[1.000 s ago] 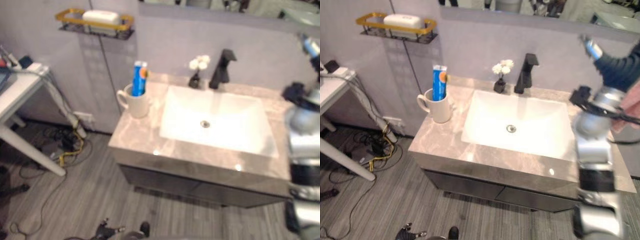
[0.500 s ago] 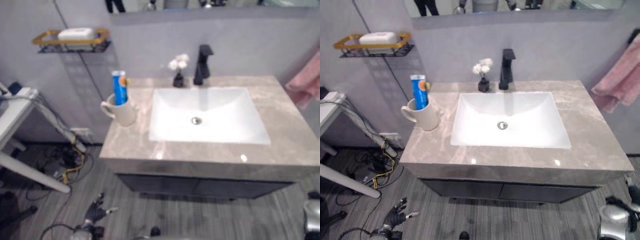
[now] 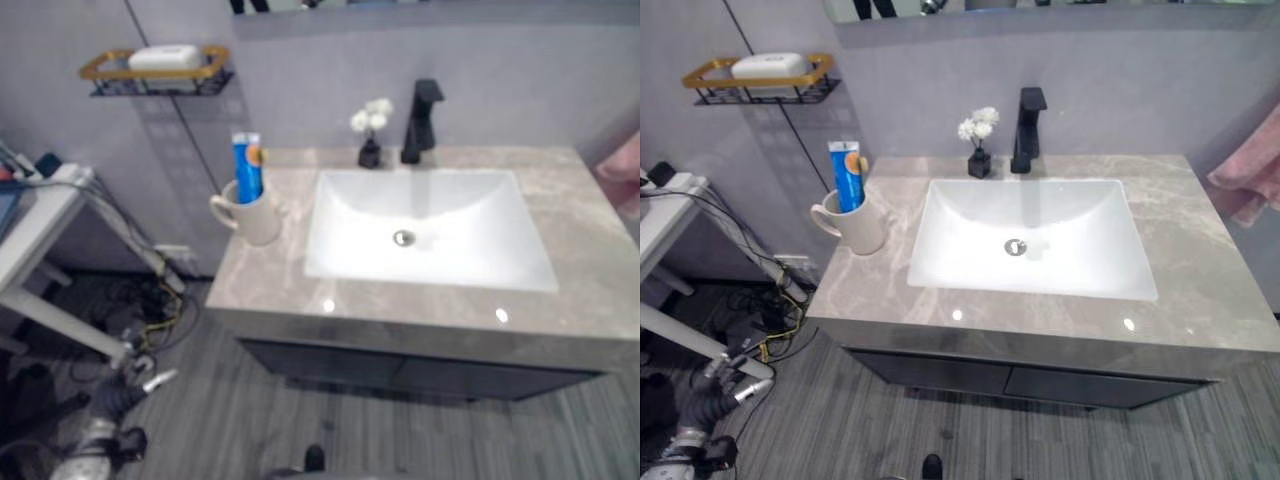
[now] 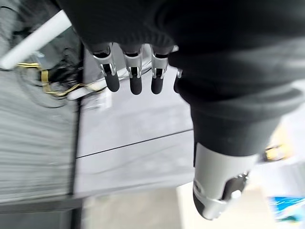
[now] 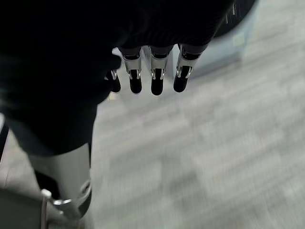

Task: Put brush and paste in cup on sink, flatten towel.

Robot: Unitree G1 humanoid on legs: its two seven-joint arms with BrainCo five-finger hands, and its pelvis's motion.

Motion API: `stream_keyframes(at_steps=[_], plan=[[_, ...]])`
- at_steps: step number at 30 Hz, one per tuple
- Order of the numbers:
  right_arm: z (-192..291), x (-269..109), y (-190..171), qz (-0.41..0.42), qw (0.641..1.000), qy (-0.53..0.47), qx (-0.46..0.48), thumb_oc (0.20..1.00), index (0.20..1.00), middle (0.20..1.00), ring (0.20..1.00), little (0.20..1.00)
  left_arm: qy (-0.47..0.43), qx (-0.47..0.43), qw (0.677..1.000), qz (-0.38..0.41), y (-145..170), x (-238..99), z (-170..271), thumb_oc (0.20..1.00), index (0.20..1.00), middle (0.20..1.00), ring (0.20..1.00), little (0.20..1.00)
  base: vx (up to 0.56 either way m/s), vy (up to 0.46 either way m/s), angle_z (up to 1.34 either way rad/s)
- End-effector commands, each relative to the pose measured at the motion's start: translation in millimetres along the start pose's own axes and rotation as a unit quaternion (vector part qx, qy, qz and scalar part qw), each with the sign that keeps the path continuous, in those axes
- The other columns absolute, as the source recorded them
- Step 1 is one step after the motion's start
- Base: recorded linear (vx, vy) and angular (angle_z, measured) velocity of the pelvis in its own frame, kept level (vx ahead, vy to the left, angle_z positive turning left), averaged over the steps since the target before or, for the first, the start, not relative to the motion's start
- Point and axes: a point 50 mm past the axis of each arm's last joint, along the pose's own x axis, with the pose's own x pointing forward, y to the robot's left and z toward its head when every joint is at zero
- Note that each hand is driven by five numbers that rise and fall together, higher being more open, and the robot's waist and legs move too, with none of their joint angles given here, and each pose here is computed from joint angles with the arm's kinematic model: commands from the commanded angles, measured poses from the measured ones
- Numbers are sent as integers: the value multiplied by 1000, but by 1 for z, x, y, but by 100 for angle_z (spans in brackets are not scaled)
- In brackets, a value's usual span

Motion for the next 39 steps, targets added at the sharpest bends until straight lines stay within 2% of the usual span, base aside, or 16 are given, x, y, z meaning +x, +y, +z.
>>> stream_keyframes(at_steps=[1, 2, 4, 9, 10, 11, 12, 15, 22, 39], plan=[[30, 0, 12, 50, 997, -59, -26, 1000, 1000, 1000, 1000, 1000, -152, 1, 988, 4, 8, 14, 62, 1000, 1000, 1000, 1000, 1000, 14, -10, -4], [42, -1, 16, 67, 991, -92, -65, 1000, 1000, 1000, 1000, 1000, -183, -21, 983, -6, 6, 18, 74, 1000, 1000, 1000, 1000, 1000, 22, -8, -5], [54, -3, 20, 76, 987, -119, -81, 1000, 1000, 1000, 1000, 1000, -207, -38, 977, -22, 2, 23, 85, 1000, 1000, 1000, 1000, 1000, 16, 1, -6], [74, -6, 21, 79, 981, -167, -61, 1000, 1000, 1000, 1000, 1000, -229, -28, 972, -43, -12, 38, 98, 1000, 1000, 1000, 1000, 1000, 10, 7, -3], [75, -6, 20, 77, 981, -168, -66, 1000, 1000, 1000, 1000, 1000, -226, -34, 972, -49, -16, 41, 97, 903, 903, 903, 903, 903, 20, -5, -7], [74, -6, 21, 78, 981, -167, -67, 1000, 1000, 1000, 1000, 1000, -226, -37, 972, -51, -19, 44, 97, 416, 416, 416, 416, 416, 21, -6, -8], [71, -6, 22, 78, 981, -163, -68, 1000, 1000, 1000, 1000, 1000, -223, -46, 972, -58, -23, 46, 96, 200, 200, 200, 200, 200, 22, -6, -7], [60, -5, 21, 79, 984, -141, -69, 1000, 1000, 1000, 1000, 1000, -203, -86, 973, -68, -32, 53, 88, 200, 200, 200, 200, 200, 18, 5, -4], [33, -2, 16, 83, 987, -96, -98, 1000, 1000, 1000, 1000, 1000, -177, -81, 979, -64, -23, 58, 82, 200, 200, 200, 200, 200, 27, 7, -11], [50, -2, 19, 92, 980, -122, -126, 1000, 1000, 1000, 1000, 1000, -196, -68, 977, -46, -6, 79, 107, 200, 200, 200, 200, 200, 18, 6, -8]])
